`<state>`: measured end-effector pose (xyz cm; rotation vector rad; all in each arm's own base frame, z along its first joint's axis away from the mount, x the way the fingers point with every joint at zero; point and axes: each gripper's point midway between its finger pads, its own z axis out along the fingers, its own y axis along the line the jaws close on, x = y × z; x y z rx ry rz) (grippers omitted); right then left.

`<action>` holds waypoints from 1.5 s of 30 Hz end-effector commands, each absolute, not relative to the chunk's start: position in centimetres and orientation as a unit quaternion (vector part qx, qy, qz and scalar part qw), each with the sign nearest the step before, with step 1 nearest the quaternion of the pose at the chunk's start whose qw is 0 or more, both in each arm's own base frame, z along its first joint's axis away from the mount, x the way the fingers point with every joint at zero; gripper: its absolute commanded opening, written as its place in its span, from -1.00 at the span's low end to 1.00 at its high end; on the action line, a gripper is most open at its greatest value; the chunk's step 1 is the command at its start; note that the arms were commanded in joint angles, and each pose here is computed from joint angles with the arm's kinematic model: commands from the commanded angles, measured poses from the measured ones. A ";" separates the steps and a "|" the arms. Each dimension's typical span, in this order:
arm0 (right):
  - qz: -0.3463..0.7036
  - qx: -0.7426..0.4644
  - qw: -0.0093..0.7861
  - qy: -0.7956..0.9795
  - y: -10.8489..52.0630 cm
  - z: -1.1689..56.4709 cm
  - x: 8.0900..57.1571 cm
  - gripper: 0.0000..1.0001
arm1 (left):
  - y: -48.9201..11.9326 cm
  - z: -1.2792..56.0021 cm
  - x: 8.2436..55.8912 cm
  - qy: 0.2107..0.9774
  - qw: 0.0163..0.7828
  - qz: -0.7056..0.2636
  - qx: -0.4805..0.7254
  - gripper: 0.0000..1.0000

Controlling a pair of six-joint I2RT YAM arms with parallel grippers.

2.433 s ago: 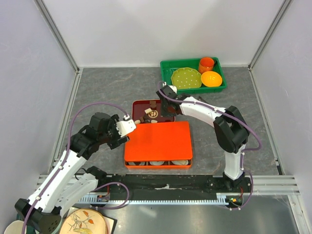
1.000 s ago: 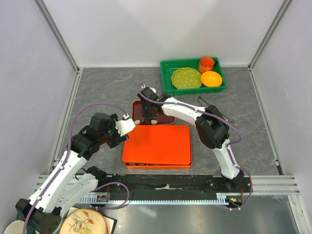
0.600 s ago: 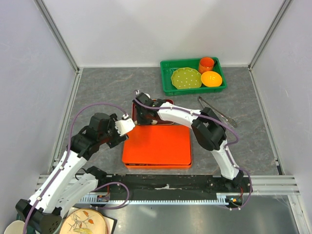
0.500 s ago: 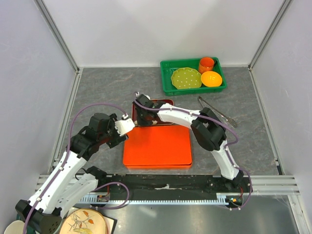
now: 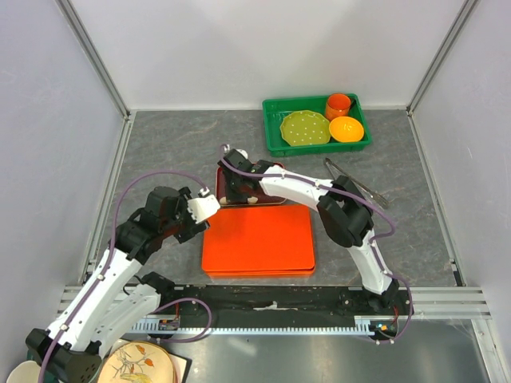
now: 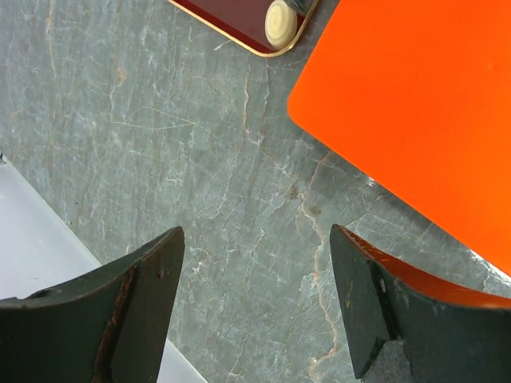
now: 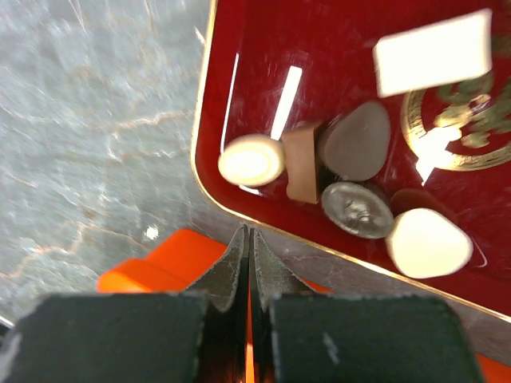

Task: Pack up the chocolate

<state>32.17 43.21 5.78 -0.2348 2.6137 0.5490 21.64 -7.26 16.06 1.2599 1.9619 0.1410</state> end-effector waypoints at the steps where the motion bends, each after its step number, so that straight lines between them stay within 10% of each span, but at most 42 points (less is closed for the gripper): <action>1: 0.195 -0.038 0.307 0.931 40.3 12.8 36.4 -1.00 | -6.8 15.4 22.0 0.773 0.395 0.069 0.492 0.61; 21: 0.149 -0.049 0.453 0.877 24.6 20.1 23.4 -1.00 | -6.5 15.2 23.0 0.810 0.384 0.047 0.440 0.63; 26: 0.116 -0.047 0.459 0.879 22.1 20.6 22.9 0.07 | -7.5 16.8 22.9 0.817 0.398 0.018 0.417 0.93; 28: 0.109 -0.037 0.477 0.871 21.1 21.4 23.1 0.96 | -7.9 16.9 22.8 0.823 0.395 0.005 0.409 0.99; 45: 0.064 -0.042 0.517 0.852 19.2 23.8 24.2 0.96 | -13.1 19.3 27.5 0.848 0.403 -0.135 0.316 0.99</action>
